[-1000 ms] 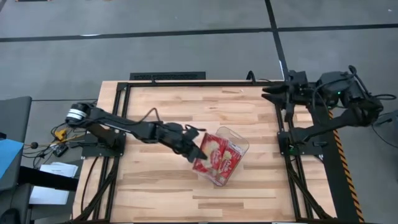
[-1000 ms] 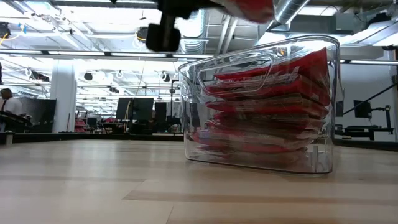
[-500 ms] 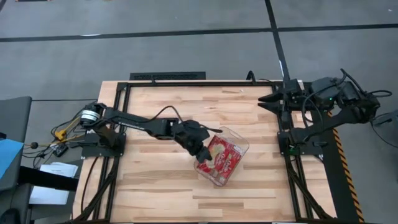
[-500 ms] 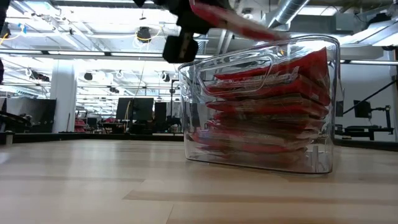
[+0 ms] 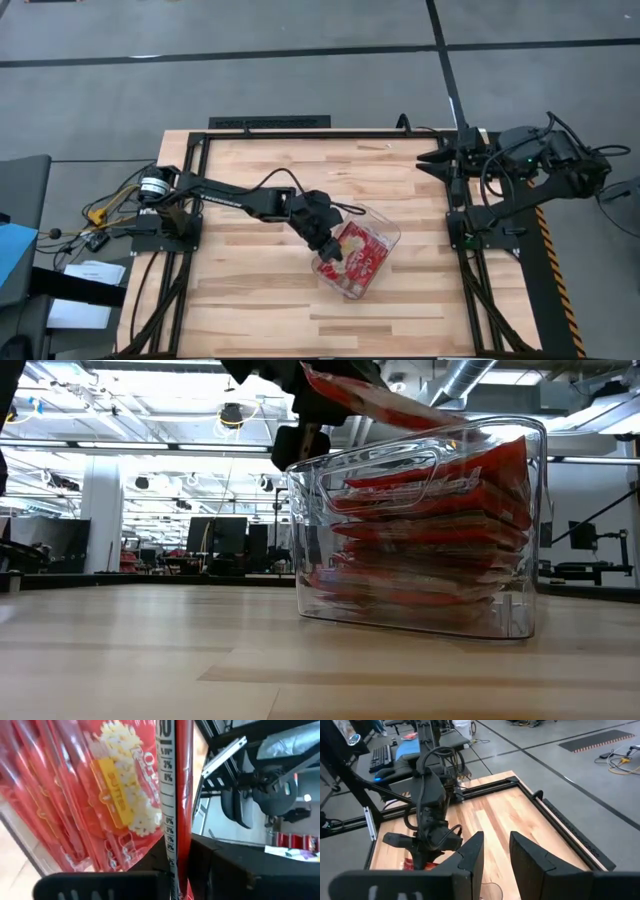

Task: Sort popcorn bags into baskets
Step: Put the red popcorn packet into the transparent bin

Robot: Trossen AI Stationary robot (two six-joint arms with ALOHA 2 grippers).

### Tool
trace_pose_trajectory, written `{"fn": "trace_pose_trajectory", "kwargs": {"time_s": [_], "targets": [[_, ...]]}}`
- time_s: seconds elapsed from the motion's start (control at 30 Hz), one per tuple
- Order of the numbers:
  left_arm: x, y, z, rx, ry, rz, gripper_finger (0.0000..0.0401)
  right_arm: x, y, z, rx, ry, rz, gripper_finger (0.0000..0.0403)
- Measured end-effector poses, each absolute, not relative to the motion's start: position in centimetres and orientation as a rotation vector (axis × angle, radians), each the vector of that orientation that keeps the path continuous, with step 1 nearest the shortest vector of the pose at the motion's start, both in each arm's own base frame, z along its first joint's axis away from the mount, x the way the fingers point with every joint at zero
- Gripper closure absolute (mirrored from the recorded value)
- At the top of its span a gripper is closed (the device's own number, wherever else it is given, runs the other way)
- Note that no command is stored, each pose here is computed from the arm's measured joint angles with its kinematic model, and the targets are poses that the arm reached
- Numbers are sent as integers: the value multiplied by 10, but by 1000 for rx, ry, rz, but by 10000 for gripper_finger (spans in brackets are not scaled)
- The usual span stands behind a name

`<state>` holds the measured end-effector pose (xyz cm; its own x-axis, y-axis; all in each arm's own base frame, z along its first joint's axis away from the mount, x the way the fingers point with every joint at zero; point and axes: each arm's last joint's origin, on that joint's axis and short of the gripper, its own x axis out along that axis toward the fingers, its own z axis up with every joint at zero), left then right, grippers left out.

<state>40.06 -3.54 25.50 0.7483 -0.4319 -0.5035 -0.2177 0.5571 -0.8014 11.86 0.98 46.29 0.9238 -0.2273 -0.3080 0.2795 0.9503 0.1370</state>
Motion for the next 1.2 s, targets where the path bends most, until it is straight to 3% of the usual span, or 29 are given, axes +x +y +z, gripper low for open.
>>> {"fn": "trace_pose_trajectory", "kwargs": {"time_s": [0.23,0.83,1.2], "targets": [[401,-33,254,-978,705,-59,343,119,10,463,181,293,-262,284],[403,-36,257,-935,651,-32,295,119,10,463,182,292,-263,284],[404,-43,260,-962,609,-29,238,129,12,460,172,321,-266,284]]}}
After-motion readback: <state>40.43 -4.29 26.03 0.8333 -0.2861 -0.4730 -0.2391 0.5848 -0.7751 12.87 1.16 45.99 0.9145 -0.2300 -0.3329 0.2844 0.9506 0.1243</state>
